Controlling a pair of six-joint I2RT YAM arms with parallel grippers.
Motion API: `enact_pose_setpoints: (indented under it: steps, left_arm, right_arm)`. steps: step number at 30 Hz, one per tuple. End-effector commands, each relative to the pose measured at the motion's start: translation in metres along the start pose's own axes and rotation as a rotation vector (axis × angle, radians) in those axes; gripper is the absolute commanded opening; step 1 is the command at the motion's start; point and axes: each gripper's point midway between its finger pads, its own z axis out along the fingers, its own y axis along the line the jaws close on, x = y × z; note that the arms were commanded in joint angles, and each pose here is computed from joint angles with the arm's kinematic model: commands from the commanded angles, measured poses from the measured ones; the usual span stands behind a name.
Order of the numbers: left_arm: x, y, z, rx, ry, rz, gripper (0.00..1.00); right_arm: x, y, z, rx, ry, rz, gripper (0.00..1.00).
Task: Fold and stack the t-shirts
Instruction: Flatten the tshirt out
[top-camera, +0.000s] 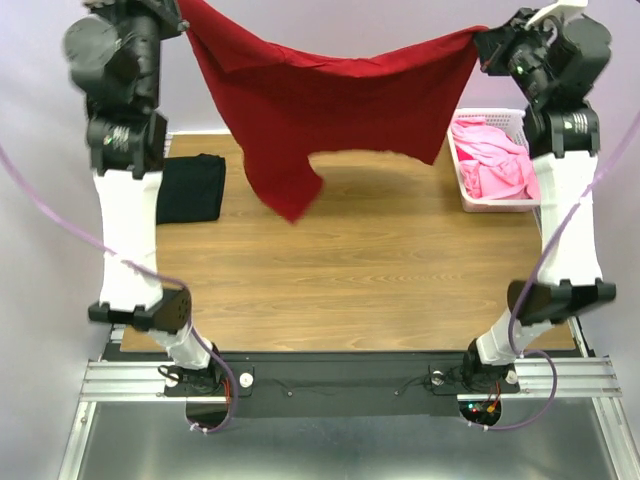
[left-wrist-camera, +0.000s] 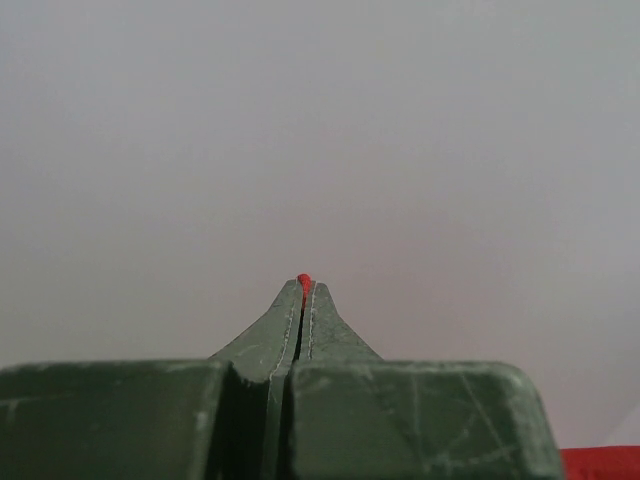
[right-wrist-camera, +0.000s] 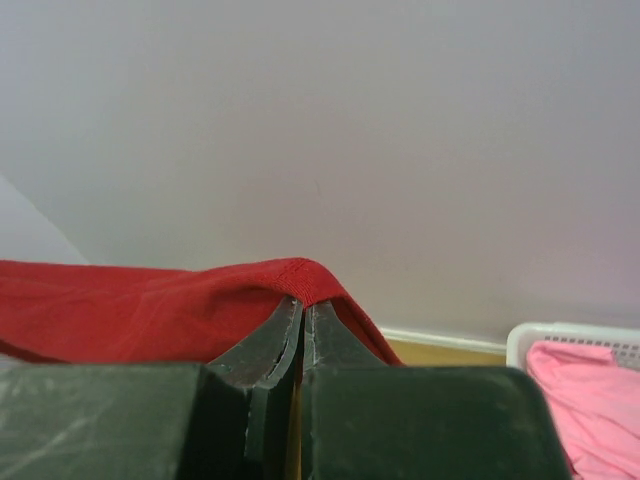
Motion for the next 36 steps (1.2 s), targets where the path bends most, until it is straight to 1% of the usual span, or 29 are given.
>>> enact_pose_setpoints:
  steps: [1, 2, 3, 4, 5, 6, 7, 8, 9, 10, 11, 12, 13, 14, 15, 16, 17, 18, 19, 20, 23, 24, 26, 27, 30, 31, 33, 34, 36]
  left_arm:
    - [-0.112, -0.038, -0.059, 0.136, -0.252, -0.036, 0.0]
    - [-0.088, -0.031, -0.055, 0.119, -0.196, -0.041, 0.0]
    - [-0.078, -0.028, -0.058, 0.11, -0.173, -0.049, 0.0]
    - [-0.087, -0.029, -0.076, 0.113, -0.184, -0.056, 0.0]
    - [-0.048, -0.013, -0.073, 0.065, -0.104, -0.061, 0.0]
    - [-0.034, -0.007, -0.08, 0.04, -0.075, -0.093, 0.0]
    - [-0.004, 0.008, -0.096, -0.008, -0.015, -0.12, 0.0]
    - [0.013, 0.014, -0.106, -0.024, 0.016, -0.147, 0.0]
    - [0.009, 0.012, -0.131, -0.018, 0.004, -0.226, 0.0]
    - [0.029, 0.018, -0.143, -0.034, 0.036, -0.259, 0.0]
    - [0.092, 0.039, -0.158, -0.088, 0.145, -0.274, 0.0]
    - [0.113, 0.045, -0.173, -0.099, 0.186, -0.294, 0.0]
    - [0.115, 0.047, -0.197, -0.106, 0.185, -0.317, 0.0]
    - [0.169, 0.067, -0.222, -0.18, 0.304, -0.342, 0.0]
    - [0.169, 0.069, -0.245, -0.184, 0.301, -0.359, 0.0]
    - [0.184, 0.076, -0.262, -0.213, 0.336, -0.369, 0.0]
    - [0.22, 0.092, -0.288, -0.295, 0.425, -0.388, 0.0]
    - [0.228, 0.096, -0.303, -0.316, 0.443, -0.397, 0.0]
    - [0.223, 0.096, -0.317, -0.316, 0.426, -0.414, 0.0]
    - [0.243, 0.106, -0.335, -0.374, 0.482, -0.424, 0.0]
    - [0.253, 0.114, -0.359, -0.417, 0.509, -0.436, 0.0]
    - [0.255, 0.116, -0.362, -0.435, 0.509, -0.449, 0.0]
    - [0.26, 0.122, -0.368, -0.477, 0.523, -0.45, 0.0]
    - [0.265, 0.124, -0.371, -0.5, 0.534, -0.467, 0.0]
    - [0.286, 0.13, -0.384, -0.561, 0.603, -0.487, 0.0]
    - [0.292, 0.131, -0.387, -0.583, 0.617, -0.514, 0.0]
    - [0.304, 0.132, -0.395, -0.599, 0.649, -0.533, 0.0]
    - [0.306, 0.131, -0.398, -0.604, 0.648, -0.551, 0.0]
    - [0.311, 0.136, -0.404, -0.631, 0.655, -0.551, 0.0]
  right_arm:
    - [-0.064, 0.023, -0.044, -0.035, -0.195, -0.066, 0.01]
    - [-0.052, 0.02, -0.049, -0.023, -0.17, -0.067, 0.01]
    - [-0.048, 0.02, -0.054, -0.021, -0.164, -0.07, 0.01]
    - [-0.042, 0.018, -0.057, -0.015, -0.152, -0.08, 0.01]
    - [-0.029, 0.015, -0.059, -0.008, -0.124, -0.078, 0.01]
    - [-0.008, 0.011, -0.067, 0.001, -0.083, -0.071, 0.01]
    - [0.01, 0.007, -0.068, 0.005, -0.046, -0.071, 0.01]
    - [0.023, 0.006, -0.074, 0.001, -0.025, -0.07, 0.01]
    - [0.061, -0.002, -0.081, 0.015, 0.048, -0.052, 0.01]
    - [0.08, -0.004, -0.087, 0.016, 0.083, -0.047, 0.01]
    - [0.098, -0.006, -0.092, 0.012, 0.114, -0.038, 0.01]
    - [0.122, -0.009, -0.097, 0.011, 0.154, -0.025, 0.01]
    - [0.132, -0.009, -0.107, 0.013, 0.169, -0.018, 0.01]
    - [0.177, -0.019, -0.116, 0.034, 0.257, 0.018, 0.01]
    - [0.194, -0.019, -0.124, 0.032, 0.289, 0.034, 0.0]
    - [0.203, -0.018, -0.133, 0.029, 0.303, 0.045, 0.01]
    - [0.239, -0.022, -0.145, 0.037, 0.376, 0.085, 0.01]
    - [0.252, -0.018, -0.152, 0.021, 0.407, 0.108, 0.01]
    - [0.267, -0.018, -0.16, 0.022, 0.441, 0.138, 0.01]
    - [0.289, -0.017, -0.17, 0.027, 0.49, 0.19, 0.01]
    - [0.325, -0.009, -0.188, 0.025, 0.595, 0.324, 0.01]
    - [0.347, -0.008, -0.199, 0.035, 0.661, 0.374, 0.01]
    - [0.365, -0.007, -0.209, 0.068, 0.723, 0.45, 0.01]
    - [0.383, -0.009, -0.22, 0.101, 0.78, 0.481, 0.01]
    - [0.408, -0.015, -0.236, 0.195, 0.859, 0.55, 0.01]
    - [0.422, -0.018, -0.245, 0.228, 0.899, 0.572, 0.01]
    - [0.435, -0.016, -0.255, 0.257, 0.944, 0.623, 0.01]
    - [0.448, -0.017, -0.264, 0.28, 0.983, 0.644, 0.01]
    - [0.459, -0.018, -0.273, 0.315, 1.019, 0.67, 0.01]
